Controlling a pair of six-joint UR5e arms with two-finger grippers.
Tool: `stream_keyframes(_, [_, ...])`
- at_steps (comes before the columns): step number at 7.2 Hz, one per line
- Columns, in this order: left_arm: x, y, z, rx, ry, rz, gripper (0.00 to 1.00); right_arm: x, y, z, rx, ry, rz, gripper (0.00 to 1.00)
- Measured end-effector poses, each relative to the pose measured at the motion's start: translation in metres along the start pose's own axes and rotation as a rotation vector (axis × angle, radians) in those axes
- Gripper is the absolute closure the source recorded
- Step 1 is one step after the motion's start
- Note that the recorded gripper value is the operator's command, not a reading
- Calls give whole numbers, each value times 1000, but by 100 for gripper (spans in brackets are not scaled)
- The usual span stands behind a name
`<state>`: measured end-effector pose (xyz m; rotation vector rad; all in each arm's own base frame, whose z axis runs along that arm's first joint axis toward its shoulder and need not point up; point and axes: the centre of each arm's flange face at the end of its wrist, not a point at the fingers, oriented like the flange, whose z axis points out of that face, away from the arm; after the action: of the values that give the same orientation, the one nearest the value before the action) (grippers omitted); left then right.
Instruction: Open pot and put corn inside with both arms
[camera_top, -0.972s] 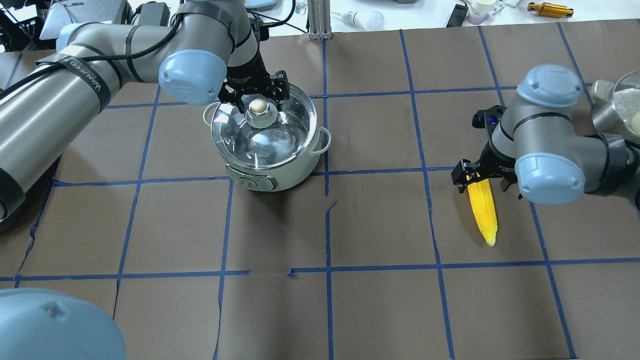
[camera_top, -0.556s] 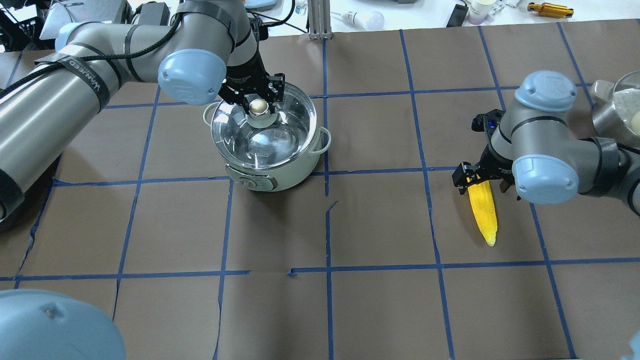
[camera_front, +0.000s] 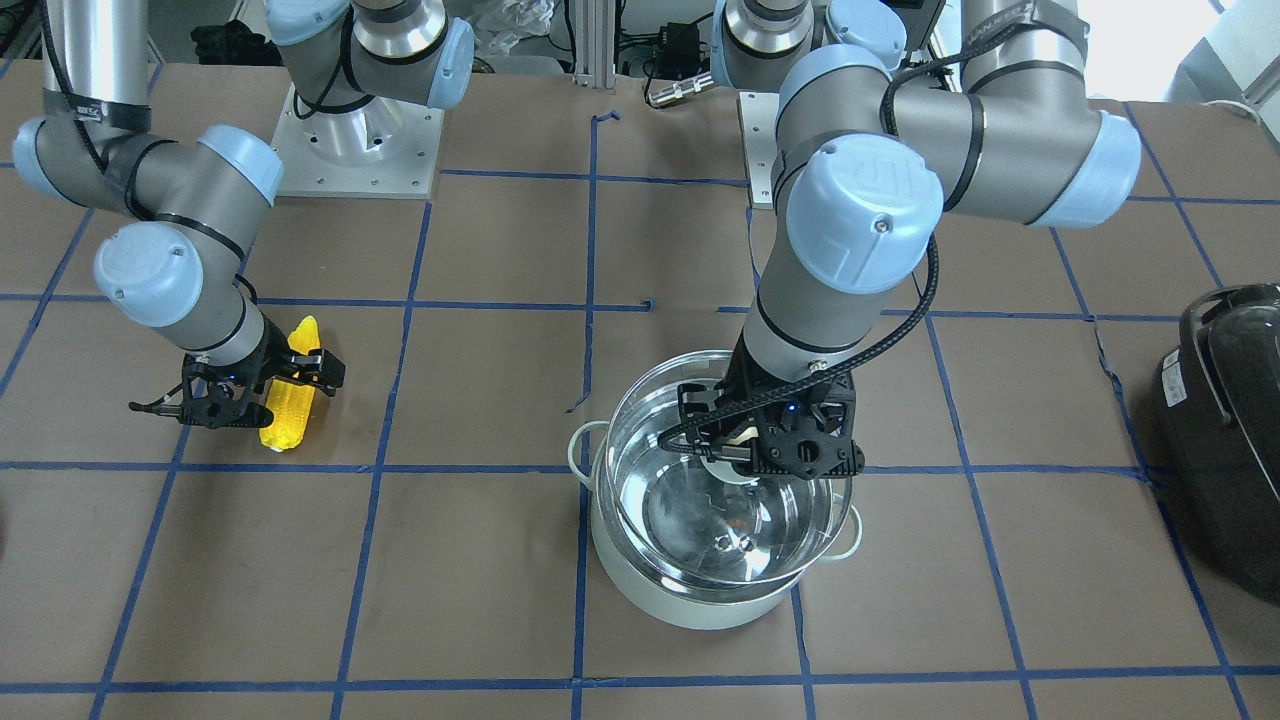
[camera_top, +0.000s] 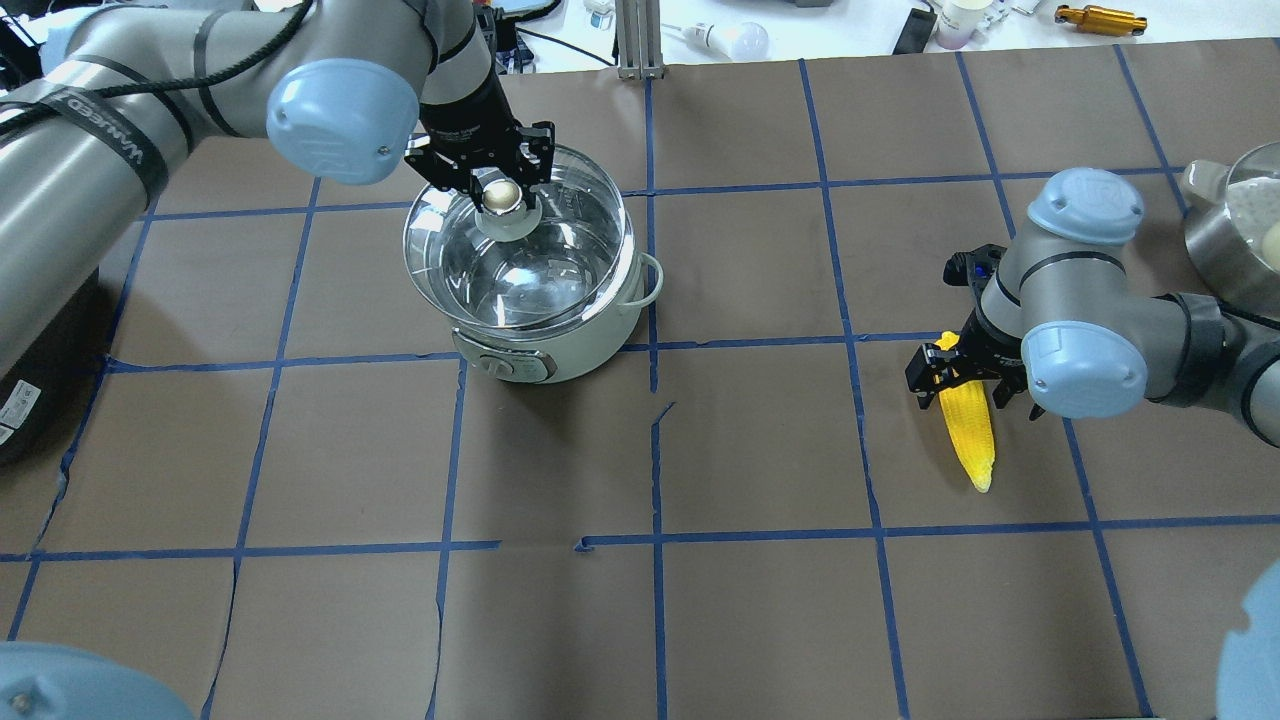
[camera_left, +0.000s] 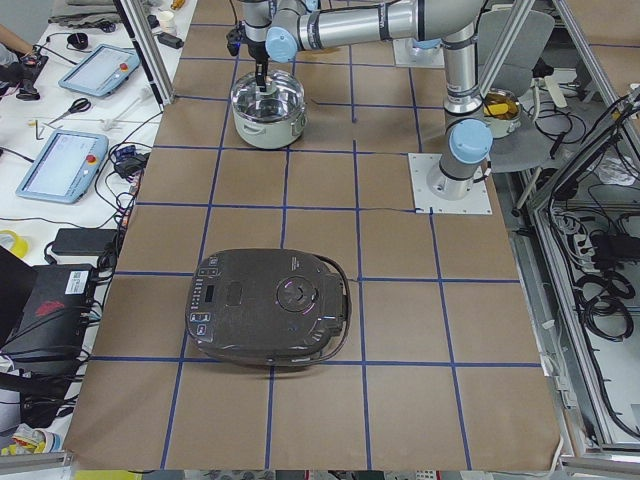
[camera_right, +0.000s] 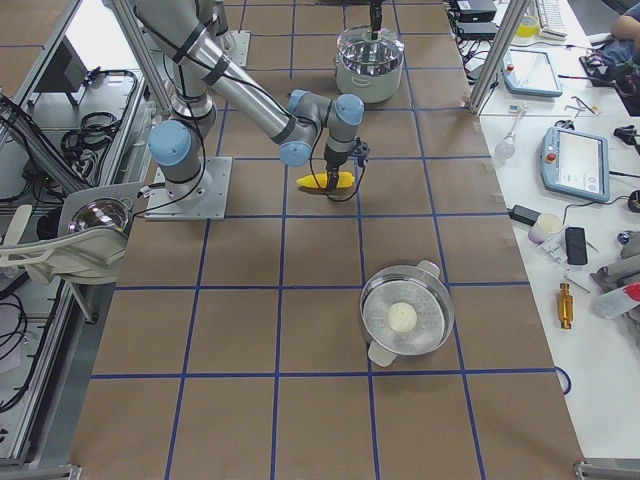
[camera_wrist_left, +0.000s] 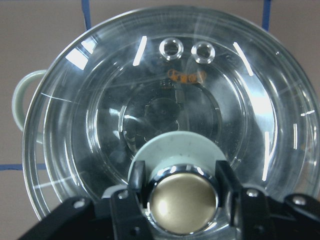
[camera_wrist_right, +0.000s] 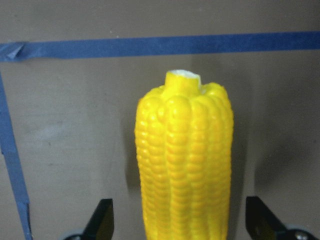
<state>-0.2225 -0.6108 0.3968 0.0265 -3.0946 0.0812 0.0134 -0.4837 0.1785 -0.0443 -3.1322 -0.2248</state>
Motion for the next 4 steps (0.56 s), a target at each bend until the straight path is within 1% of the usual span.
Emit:
stream_keyframes(1, [-21,-2,-28,1,0,-17,89,0,-1,3,7,3,3,75])
stream_keyframes(2, [-61,-9,-47,3,7,-49,91,1,-2,3,17,4,7,100])
stream_keyframes(3, [-112,-16,-54,0,18,-68,92,1,-4,1,30,6,10,100])
stream_keyframes(4, [-170,-18,-44,-18,22,-63,93,2,-7,-2,43,7,12,100])
